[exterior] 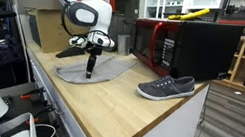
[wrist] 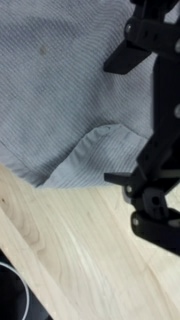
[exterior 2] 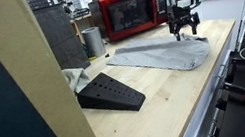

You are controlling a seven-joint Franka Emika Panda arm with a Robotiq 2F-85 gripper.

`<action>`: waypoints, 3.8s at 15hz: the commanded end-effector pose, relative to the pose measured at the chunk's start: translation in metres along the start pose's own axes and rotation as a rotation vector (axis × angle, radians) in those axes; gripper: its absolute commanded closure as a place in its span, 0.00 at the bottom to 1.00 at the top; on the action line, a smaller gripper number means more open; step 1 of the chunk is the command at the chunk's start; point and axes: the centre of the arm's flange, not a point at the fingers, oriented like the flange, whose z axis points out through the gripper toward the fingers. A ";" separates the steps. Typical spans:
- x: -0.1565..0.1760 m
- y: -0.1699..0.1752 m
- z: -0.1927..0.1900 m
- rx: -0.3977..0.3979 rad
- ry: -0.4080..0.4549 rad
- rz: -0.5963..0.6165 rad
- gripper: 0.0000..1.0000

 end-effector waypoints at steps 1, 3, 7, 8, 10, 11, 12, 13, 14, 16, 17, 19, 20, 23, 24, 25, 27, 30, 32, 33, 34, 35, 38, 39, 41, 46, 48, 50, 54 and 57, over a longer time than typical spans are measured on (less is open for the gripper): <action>-0.012 0.019 -0.004 -0.017 -0.027 0.057 0.00; -0.012 0.027 -0.001 -0.025 -0.039 0.063 0.00; -0.014 0.035 0.003 -0.071 -0.039 0.058 0.00; -0.015 0.035 0.003 -0.088 -0.033 0.057 0.00; -0.017 0.036 0.003 -0.117 -0.025 0.047 0.00; -0.018 0.036 0.002 -0.133 -0.022 0.044 0.00; -0.020 0.037 0.001 -0.149 -0.023 0.036 0.00; -0.022 0.038 0.000 -0.169 -0.026 0.029 0.00; -0.024 0.039 -0.002 -0.189 -0.033 0.016 0.00; -0.030 0.041 -0.004 -0.236 -0.051 -0.011 0.00; -0.032 0.043 -0.006 -0.264 -0.058 -0.021 0.00; -0.037 0.047 -0.009 -0.336 -0.058 -0.041 0.00; -0.039 0.049 -0.011 -0.376 -0.049 -0.046 0.00; -0.041 0.052 -0.011 -0.483 -0.009 -0.059 0.00; -0.041 0.053 -0.010 -0.516 0.008 -0.059 0.00; -0.042 0.053 -0.008 -0.548 0.024 -0.061 0.00; -0.044 0.050 -0.009 -0.564 0.057 -0.065 0.00; -0.045 0.034 -0.021 -0.519 0.109 -0.100 0.00; -0.047 0.019 -0.038 -0.504 0.180 -0.147 0.00; -0.049 0.010 -0.047 -0.497 0.217 -0.175 0.00; -0.050 -0.003 -0.057 -0.467 0.250 -0.208 0.00; -0.053 -0.014 -0.065 -0.443 0.282 -0.241 0.00; -0.058 -0.058 -0.085 -0.325 0.342 -0.373 0.00; -0.062 -0.071 -0.090 -0.281 0.356 -0.419 0.00; -0.068 -0.093 -0.098 -0.200 0.367 -0.508 0.00; -0.076 -0.134 -0.110 -0.023 0.321 -0.748 0.00; -0.079 -0.144 -0.115 0.034 0.284 -0.850 0.00; -0.081 -0.152 -0.118 0.077 0.236 -0.947 0.00; -0.090 -0.150 -0.109 0.074 0.248 -0.930 0.00; -0.090 -0.150 -0.108 0.074 0.246 -0.929 0.00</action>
